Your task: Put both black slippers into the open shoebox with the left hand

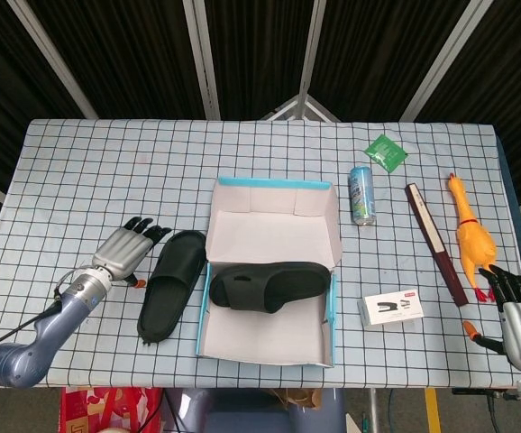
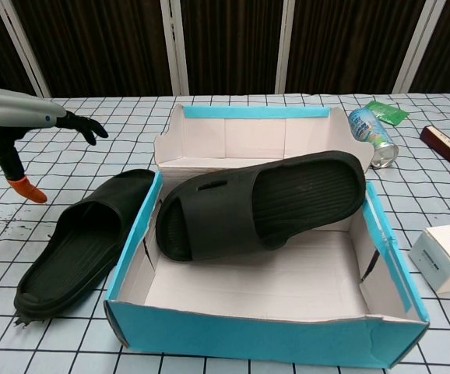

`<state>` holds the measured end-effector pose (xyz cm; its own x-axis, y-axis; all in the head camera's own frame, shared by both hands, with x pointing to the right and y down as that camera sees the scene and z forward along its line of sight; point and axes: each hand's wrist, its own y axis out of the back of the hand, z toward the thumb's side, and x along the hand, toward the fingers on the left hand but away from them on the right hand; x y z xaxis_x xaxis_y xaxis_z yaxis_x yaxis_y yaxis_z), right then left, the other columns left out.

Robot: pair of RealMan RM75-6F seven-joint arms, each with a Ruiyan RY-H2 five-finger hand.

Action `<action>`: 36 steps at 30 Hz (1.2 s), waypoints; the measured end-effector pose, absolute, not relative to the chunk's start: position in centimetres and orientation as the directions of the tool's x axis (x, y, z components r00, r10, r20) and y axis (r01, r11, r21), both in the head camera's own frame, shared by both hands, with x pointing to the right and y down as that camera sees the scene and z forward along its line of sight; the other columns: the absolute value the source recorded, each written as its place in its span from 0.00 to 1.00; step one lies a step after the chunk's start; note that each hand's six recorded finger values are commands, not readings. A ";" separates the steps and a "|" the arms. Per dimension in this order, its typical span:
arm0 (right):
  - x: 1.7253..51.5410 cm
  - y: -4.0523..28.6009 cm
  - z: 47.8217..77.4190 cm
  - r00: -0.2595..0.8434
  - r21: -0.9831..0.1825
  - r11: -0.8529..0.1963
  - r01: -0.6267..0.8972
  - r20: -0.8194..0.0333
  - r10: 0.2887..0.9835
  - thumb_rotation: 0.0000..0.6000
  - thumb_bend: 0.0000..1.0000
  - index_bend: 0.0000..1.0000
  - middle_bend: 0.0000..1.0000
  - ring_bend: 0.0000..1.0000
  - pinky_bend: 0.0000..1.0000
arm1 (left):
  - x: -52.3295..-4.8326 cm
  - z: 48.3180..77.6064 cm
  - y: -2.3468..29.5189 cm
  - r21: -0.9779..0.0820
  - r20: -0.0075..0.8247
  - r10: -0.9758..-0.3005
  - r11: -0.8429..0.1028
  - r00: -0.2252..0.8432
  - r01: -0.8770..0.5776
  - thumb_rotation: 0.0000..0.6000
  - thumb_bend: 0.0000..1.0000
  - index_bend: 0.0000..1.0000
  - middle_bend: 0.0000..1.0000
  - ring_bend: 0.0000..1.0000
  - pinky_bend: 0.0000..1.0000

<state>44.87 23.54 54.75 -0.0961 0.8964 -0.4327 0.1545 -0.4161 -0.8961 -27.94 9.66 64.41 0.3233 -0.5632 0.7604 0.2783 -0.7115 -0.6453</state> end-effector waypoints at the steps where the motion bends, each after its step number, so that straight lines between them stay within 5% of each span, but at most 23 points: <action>1: 44.8 23.6 54.8 -0.094 -0.896 -0.417 0.155 -0.434 0.896 1.00 0.26 0.15 0.12 0.12 0.10 | -27.7 64.4 9.6 -0.637 0.768 -0.556 -0.714 0.319 0.290 1.00 0.24 0.04 0.08 0.00 0.02; 7: 44.9 23.6 54.7 -0.097 -0.896 -0.416 0.155 -0.433 0.896 1.00 0.26 0.15 0.12 0.12 0.10 | -25.8 64.2 9.1 -0.608 0.794 -0.524 -0.708 0.309 0.360 1.00 0.24 0.14 0.08 0.00 0.02; 36: 44.9 23.6 54.8 -0.098 -0.891 -0.426 0.155 -0.443 0.891 1.00 0.26 0.15 0.12 0.12 0.10 | -23.1 67.0 9.2 -0.583 0.810 -0.508 -0.753 0.293 0.306 1.00 0.29 0.16 0.14 0.00 0.02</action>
